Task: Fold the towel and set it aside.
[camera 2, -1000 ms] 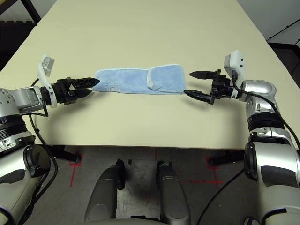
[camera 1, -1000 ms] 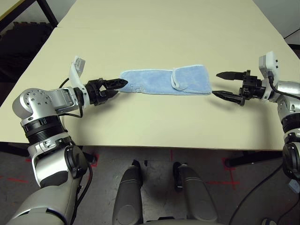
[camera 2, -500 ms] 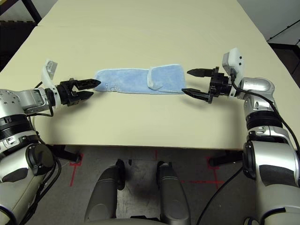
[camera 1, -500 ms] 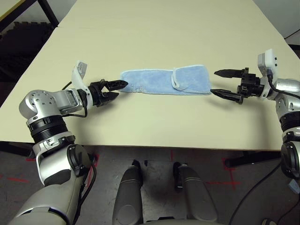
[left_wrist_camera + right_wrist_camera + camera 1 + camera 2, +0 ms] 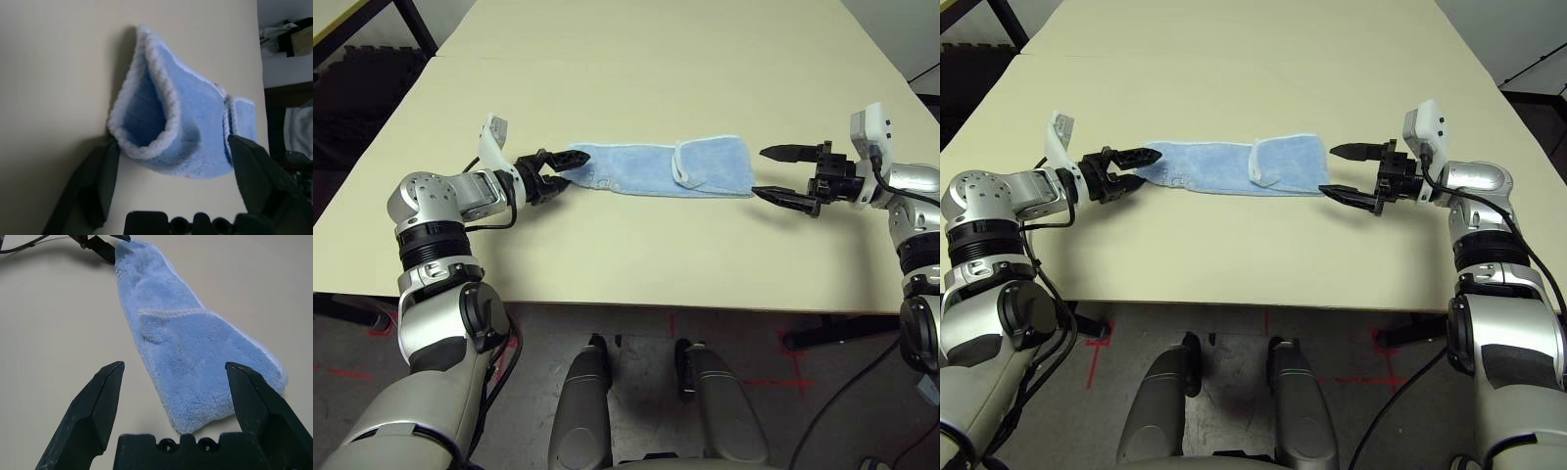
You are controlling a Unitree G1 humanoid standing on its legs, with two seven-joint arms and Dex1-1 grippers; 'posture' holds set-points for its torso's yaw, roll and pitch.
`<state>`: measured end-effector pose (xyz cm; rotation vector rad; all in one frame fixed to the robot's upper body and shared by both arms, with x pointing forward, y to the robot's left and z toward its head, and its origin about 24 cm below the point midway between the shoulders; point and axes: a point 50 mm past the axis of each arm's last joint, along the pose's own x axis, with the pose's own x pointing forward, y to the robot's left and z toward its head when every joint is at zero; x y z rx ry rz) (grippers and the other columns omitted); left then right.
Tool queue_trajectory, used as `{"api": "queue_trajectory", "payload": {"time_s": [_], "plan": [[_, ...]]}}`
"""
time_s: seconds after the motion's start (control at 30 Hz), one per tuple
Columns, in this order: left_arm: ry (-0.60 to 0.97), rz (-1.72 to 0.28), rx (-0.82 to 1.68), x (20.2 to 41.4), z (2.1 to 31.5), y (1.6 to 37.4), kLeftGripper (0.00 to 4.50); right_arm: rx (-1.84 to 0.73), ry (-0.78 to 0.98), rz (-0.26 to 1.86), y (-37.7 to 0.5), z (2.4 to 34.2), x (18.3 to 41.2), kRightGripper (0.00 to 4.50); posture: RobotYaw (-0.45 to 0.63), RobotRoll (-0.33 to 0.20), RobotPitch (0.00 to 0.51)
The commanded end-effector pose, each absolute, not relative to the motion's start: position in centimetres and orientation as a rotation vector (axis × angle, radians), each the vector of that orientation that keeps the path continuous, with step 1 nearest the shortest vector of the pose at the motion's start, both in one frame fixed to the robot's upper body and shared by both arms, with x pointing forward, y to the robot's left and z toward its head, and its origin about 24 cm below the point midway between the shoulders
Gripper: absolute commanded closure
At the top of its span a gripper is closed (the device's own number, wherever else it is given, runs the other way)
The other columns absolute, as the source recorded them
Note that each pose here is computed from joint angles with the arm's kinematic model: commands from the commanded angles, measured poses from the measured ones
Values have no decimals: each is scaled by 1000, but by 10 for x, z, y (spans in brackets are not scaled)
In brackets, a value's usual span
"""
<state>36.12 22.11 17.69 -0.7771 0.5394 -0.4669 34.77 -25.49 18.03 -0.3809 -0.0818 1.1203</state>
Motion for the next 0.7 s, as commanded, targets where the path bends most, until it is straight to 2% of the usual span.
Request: {"api": "queue_trajectory", "payload": {"time_s": [0.03,0.3,0.5,0.7], "plan": [[566,-439,-766,362,172,224,1354,-400,-80,1123,-255,181,347,0,11,0,209],[553,-402,-762,359,171,237,4390,-399,-79,1124,-253,180,348,0,18,0,207],[545,-369,-744,349,174,254,4452,-396,-80,1123,-252,179,348,0,25,0,206],[547,-361,-720,325,178,271,4452,-393,-78,1127,-250,178,349,0,38,0,204]]}}
